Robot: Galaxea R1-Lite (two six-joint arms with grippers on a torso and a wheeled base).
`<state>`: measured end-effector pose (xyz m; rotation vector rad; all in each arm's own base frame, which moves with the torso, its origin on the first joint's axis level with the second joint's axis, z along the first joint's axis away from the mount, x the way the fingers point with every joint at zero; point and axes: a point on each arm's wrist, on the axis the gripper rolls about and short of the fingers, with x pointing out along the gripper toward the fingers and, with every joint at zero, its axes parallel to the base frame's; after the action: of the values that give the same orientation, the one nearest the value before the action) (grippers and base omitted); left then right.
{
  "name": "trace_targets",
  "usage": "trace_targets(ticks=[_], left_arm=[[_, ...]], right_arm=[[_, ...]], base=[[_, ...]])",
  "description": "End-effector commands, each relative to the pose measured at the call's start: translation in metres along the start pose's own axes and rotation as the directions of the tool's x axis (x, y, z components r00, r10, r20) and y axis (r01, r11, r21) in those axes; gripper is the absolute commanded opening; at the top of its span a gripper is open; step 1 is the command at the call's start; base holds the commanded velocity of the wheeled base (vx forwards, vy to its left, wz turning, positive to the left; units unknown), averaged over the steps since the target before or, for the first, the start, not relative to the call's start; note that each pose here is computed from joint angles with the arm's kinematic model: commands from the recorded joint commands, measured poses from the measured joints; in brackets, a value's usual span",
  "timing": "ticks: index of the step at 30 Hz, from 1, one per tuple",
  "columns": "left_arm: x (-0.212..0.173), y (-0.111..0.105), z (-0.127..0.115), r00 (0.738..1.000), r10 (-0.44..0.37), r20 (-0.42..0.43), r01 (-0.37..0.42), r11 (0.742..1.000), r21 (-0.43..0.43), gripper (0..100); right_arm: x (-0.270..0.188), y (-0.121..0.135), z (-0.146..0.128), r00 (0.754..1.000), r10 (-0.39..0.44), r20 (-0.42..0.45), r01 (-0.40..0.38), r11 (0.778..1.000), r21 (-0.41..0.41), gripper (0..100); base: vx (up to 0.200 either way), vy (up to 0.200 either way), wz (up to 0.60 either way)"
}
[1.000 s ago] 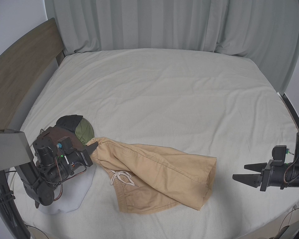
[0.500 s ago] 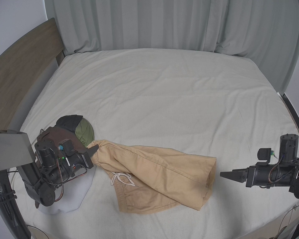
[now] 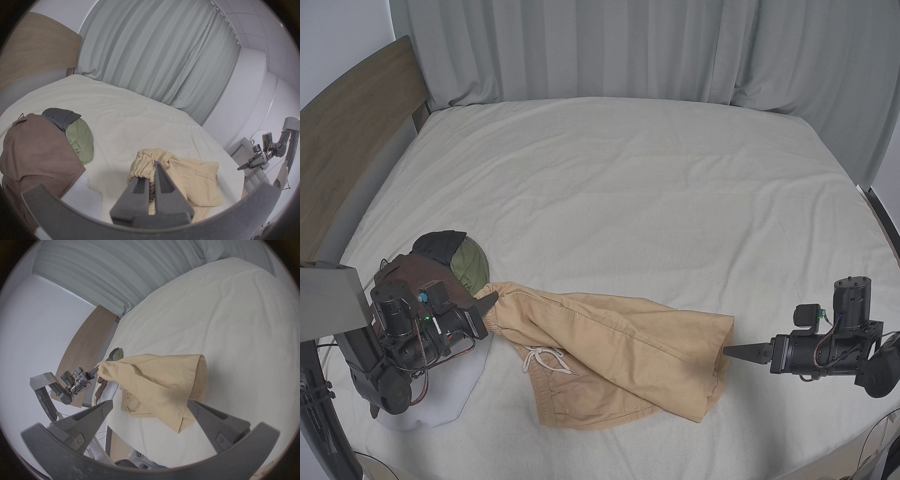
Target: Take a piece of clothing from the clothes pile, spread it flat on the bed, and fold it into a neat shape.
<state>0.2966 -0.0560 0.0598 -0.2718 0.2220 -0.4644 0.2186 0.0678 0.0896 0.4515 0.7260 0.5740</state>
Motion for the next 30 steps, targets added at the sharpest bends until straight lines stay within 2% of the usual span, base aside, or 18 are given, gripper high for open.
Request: trace_targets(ticks=[1,10,18,30], left_arm=[[0.000,0.000,0.000,1.000,0.000,0.001,0.000,1.000,0.000,0],[0.000,0.003,-0.002,1.000,0.009,-0.004,-0.009,1.000,-0.004,0],[0.000,0.005,-0.001,1.000,0.012,0.000,-0.012,1.000,-0.004,0],[0.000,0.005,-0.001,1.000,0.014,-0.002,-0.015,1.000,-0.005,0]], right_arm=[[0.014,-0.011,-0.006,0.999,-0.020,-0.041,0.021,0.999,0.025,100],[0.043,-0.029,-0.017,0.998,-0.022,-0.051,0.027,0.995,0.098,100],[0.060,-0.041,-0.024,0.998,-0.023,-0.060,0.030,0.993,0.118,100],[0.084,-0.059,-0.036,0.999,-0.014,-0.030,0.019,0.988,0.156,100]], base=[[0.000,0.000,0.00],[0.000,0.000,0.00],[0.000,0.000,0.00],[0.000,0.000,0.00]])
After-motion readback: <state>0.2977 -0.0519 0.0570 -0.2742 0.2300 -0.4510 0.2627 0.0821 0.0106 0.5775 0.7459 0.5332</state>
